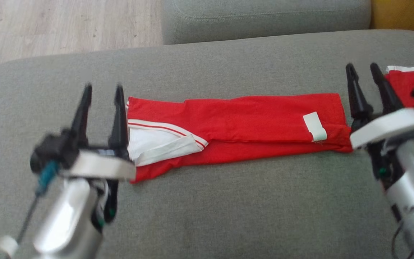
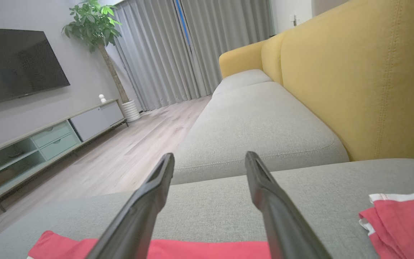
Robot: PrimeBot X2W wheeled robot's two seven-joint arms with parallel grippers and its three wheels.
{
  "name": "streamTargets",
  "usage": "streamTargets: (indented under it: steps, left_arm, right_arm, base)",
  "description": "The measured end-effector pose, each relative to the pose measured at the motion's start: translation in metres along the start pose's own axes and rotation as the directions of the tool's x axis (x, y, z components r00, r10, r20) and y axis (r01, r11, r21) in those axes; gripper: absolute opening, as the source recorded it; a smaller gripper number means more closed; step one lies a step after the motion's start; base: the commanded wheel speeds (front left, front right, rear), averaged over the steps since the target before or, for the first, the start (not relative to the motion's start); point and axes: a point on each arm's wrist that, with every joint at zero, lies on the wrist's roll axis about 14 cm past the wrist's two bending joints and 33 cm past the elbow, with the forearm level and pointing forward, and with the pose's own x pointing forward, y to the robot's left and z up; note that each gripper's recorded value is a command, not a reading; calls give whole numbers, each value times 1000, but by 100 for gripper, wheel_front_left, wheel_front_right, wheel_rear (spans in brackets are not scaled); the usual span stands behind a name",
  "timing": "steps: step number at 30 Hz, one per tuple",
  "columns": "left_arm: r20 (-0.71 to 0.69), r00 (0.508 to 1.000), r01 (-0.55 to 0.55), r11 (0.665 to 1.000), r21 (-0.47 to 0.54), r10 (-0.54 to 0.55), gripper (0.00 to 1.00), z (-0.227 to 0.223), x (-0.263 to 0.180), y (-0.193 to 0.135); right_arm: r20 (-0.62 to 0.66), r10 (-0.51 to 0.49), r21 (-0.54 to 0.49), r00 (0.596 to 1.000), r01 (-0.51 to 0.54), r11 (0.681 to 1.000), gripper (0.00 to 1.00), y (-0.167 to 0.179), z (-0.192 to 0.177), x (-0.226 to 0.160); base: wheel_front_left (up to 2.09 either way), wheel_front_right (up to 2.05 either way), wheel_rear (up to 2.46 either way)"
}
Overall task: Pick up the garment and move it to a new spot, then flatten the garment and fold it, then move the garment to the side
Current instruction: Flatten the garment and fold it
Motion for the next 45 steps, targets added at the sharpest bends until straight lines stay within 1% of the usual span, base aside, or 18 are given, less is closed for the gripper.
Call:
streamTargets:
  steps: [3,5,7,9,11,15,21,26,31,33,35,38,39,40,41,45]
  left_arm:
    - [-13,999,-31,1000,-2,31,100,-10,-11,3]
    - [-24,998,-56,998,-19,55,100,-18,-21,5]
    - [-38,997,-71,997,-8,70,100,-26,-29,6]
    - [-47,995,-85,996,-20,84,100,-32,-35,8]
    - [-52,996,-79,997,-12,78,100,-35,-38,6]
    - [-42,996,-81,997,-20,80,100,-35,-36,9]
    - [-69,996,-65,998,-6,64,100,-46,-35,10]
    - [-95,994,-43,999,7,43,100,-57,-26,11]
    - [-95,995,-26,999,18,28,100,-59,-15,12]
    - [-104,994,-27,999,16,29,100,-62,-13,13]
    - [-113,993,-22,1000,13,24,100,-66,-12,13]
    - [-117,993,-15,1000,11,16,100,-68,-11,11]
    - [-118,993,-15,1000,11,16,100,-68,-11,11]
    - [-119,993,-14,1000,11,16,100,-69,-11,11]
    - [-121,993,-14,1000,10,16,100,-69,-11,11]
    - [-112,994,-9,1000,11,10,100,-65,-10,8]
  right_arm:
    - [22,-14,2,1000,14,1000,100,4,-4,-7]
    - [29,-40,19,999,39,999,100,8,-14,-18]
    - [10,-66,46,998,66,997,100,11,-31,-30]
    - [-26,-75,43,997,76,996,100,16,-49,-41]
    - [-46,-79,38,996,81,996,100,20,-59,-47]
    - [-36,-78,20,996,79,997,100,21,-57,-43]
    - [-78,-134,-25,988,133,991,100,0,-70,-38]
    - [-143,-242,7,960,245,969,100,-33,-85,-24]
    - [-269,-320,40,908,343,939,100,-52,-122,-27]
    - [-320,-338,48,885,371,927,100,-56,-138,-31]
    - [-362,-339,50,868,381,923,100,-54,-152,-33]
    - [-381,-327,58,864,376,925,100,-49,-157,-25]
    - [-385,-322,57,865,370,927,82,-48,-158,-23]
    - [-389,-318,56,864,367,929,21,-46,-158,-23]
    - [-391,-316,57,865,365,929,0,-45,-158,-22]
    - [-391,-305,50,868,352,935,0,-41,-157,-25]
  base:
    - [0,0,0]
    - [0,0,0]
    - [0,0,0]
    - [0,0,0]
    - [0,0,0]
    - [0,0,0]
    - [0,0,0]
    - [0,0,0]
    - [0,0,0]
    - [0,0,0]
    - [0,0,0]
    - [0,0,0]
    - [0,0,0]
    - [0,0,0]
    - [0,0,0]
    - [0,0,0]
